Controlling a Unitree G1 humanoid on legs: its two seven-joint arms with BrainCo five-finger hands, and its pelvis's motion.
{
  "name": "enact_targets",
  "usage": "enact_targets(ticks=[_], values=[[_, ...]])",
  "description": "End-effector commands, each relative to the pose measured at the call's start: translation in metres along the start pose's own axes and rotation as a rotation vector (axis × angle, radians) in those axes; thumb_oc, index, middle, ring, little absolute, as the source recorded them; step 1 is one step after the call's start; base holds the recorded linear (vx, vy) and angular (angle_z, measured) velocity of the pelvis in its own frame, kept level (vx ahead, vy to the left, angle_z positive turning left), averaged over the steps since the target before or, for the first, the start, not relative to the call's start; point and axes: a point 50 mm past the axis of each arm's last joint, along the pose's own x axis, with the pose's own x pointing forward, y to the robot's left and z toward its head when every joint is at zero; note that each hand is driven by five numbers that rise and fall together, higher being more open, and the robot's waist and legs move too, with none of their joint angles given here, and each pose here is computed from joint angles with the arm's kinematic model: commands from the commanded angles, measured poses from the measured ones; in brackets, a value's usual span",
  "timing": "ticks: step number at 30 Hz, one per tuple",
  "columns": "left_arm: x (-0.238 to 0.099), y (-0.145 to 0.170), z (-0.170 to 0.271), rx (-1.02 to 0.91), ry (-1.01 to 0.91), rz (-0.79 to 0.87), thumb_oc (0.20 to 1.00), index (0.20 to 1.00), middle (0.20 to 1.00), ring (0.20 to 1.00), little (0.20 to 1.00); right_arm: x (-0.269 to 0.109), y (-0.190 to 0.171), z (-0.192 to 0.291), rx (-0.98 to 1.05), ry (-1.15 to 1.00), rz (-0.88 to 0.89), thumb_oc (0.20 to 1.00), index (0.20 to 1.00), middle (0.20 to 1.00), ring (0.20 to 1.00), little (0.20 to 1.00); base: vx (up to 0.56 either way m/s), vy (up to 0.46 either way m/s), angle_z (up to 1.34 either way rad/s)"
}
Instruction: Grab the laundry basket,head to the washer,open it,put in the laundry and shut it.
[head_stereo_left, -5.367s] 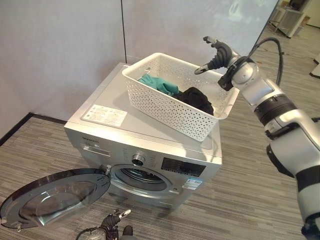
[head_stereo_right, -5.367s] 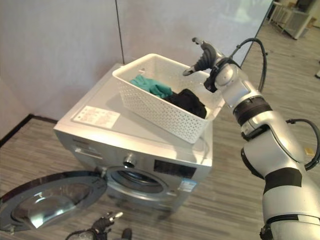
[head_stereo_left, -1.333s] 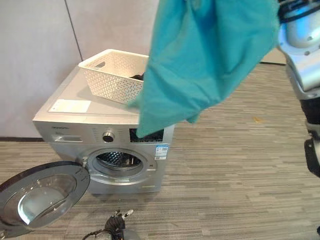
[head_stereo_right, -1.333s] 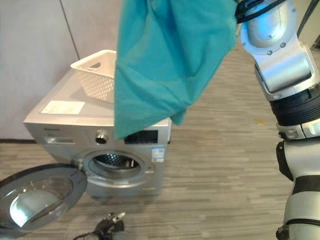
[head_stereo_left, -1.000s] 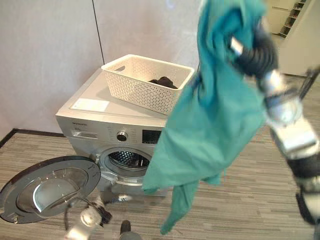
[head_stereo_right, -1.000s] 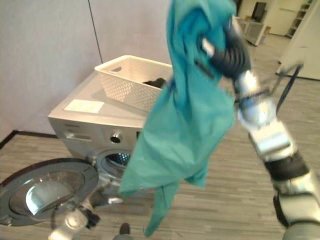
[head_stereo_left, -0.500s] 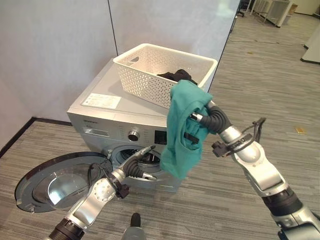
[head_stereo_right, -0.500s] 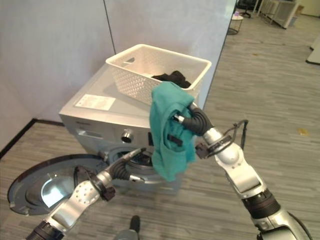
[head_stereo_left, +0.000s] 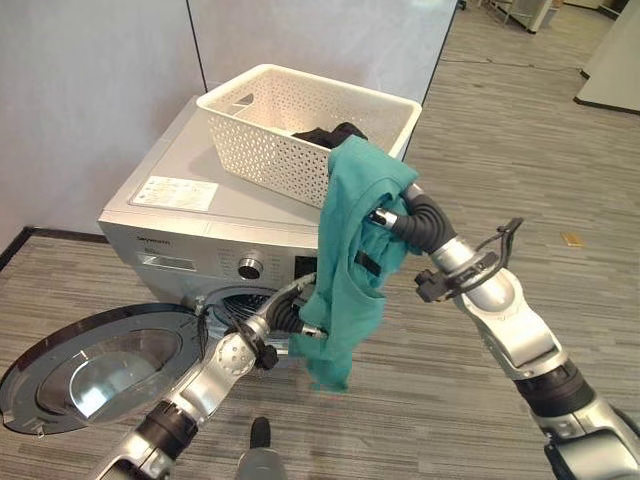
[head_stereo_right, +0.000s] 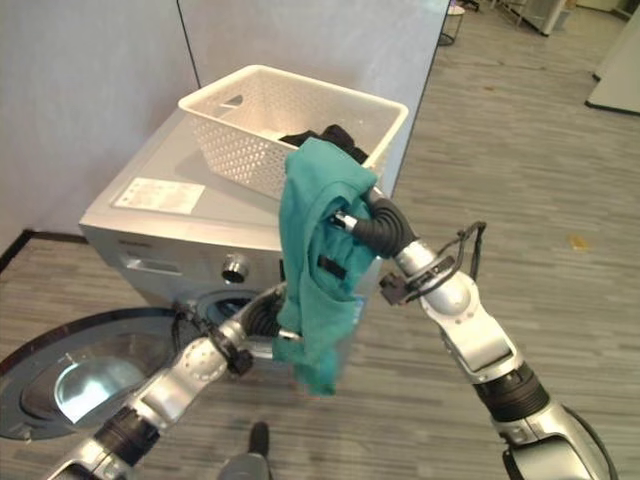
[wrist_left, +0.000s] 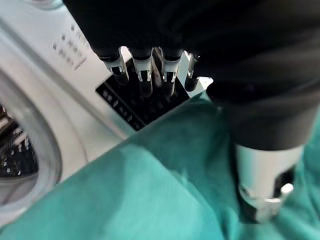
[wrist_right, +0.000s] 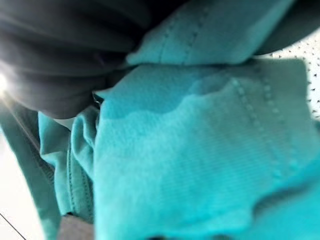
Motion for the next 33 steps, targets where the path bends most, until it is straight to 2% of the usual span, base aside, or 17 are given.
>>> enact_targets(ticks=[1, 3, 6, 8, 9, 15, 16, 17, 18, 19, 23, 33], values=[[0.016, 0.005, 0.019, -0.045, -0.073, 0.065, 1.000, 1.000, 1.000, 1.000, 1.000, 0.008, -0.006, 0.018, 0.050, -0.105, -0.044, 0.200, 0.200, 0.200, 0.200, 0.200, 0.00, 0.000, 0.00], [0.021, -0.007, 0.032, -0.197, -0.112, -0.004, 1.000, 1.000, 1.000, 1.000, 1.000, 0.009, 0.001, 0.010, 0.082, -0.067, -0.027, 0.200, 0.200, 0.200, 0.200, 0.200, 0.00, 0.000, 0.00], [0.018, -0.024, 0.041, -0.361, -0.136, -0.113, 1.000, 1.000, 1.000, 1.000, 1.000, 0.012, 0.006, 0.000, 0.111, -0.024, -0.021, 0.200, 0.200, 0.200, 0.200, 0.200, 0.00, 0.000, 0.00], [0.016, -0.027, 0.043, -0.399, -0.142, -0.137, 1.000, 1.000, 1.000, 1.000, 1.000, 0.013, 0.008, -0.002, 0.115, -0.010, -0.017, 0.200, 0.200, 0.200, 0.200, 0.200, 0.00, 0.019, 0.00], [0.012, -0.032, 0.045, -0.486, -0.139, -0.184, 1.000, 1.000, 1.000, 1.000, 1.000, 0.014, 0.014, -0.007, 0.146, 0.010, 0.008, 0.200, 0.200, 0.200, 0.200, 0.200, 0.01, 0.036, 0.00], [0.001, -0.025, 0.039, -0.529, -0.137, -0.187, 1.000, 1.000, 1.000, 1.000, 1.000, 0.013, 0.027, -0.011, 0.198, 0.029, 0.058, 0.200, 0.200, 0.200, 0.200, 0.200, 0.01, 0.011, -0.01], [-0.003, -0.023, 0.033, -0.539, -0.123, -0.174, 0.846, 0.846, 0.846, 0.846, 0.846, 0.011, 0.028, -0.015, 0.196, 0.052, 0.065, 0.200, 0.200, 0.200, 0.200, 0.200, 0.00, 0.000, 0.00], [-0.004, -0.023, 0.032, -0.539, -0.122, -0.174, 0.492, 0.492, 0.492, 0.492, 0.492, 0.010, 0.028, -0.015, 0.197, 0.053, 0.066, 0.200, 0.200, 0.200, 0.200, 0.200, 0.00, 0.000, 0.00], [-0.006, -0.022, 0.030, -0.538, -0.117, -0.167, 0.492, 0.492, 0.492, 0.492, 0.492, 0.009, 0.028, -0.017, 0.195, 0.062, 0.069, 0.200, 0.200, 0.200, 0.200, 0.200, 0.00, 0.000, 0.00], [-0.008, -0.023, 0.028, -0.553, -0.108, -0.162, 0.200, 0.200, 0.200, 0.200, 0.200, 0.008, 0.027, -0.019, 0.190, 0.071, 0.070, 0.200, 0.200, 0.200, 0.200, 0.200, 0.00, 0.000, 0.00], [-0.008, -0.027, 0.031, -0.546, -0.123, -0.180, 0.200, 0.200, 0.200, 0.200, 0.200, 0.007, 0.028, -0.024, 0.193, 0.094, 0.070, 0.200, 0.200, 0.200, 0.200, 0.200, 0.02, -0.001, 0.04], [-0.007, -0.017, 0.030, -0.523, -0.144, -0.084, 0.200, 0.200, 0.200, 0.200, 0.200, 0.000, 0.031, -0.037, 0.196, 0.148, 0.044, 0.200, 0.200, 0.200, 0.200, 0.200, 0.00, 0.000, 0.00]])
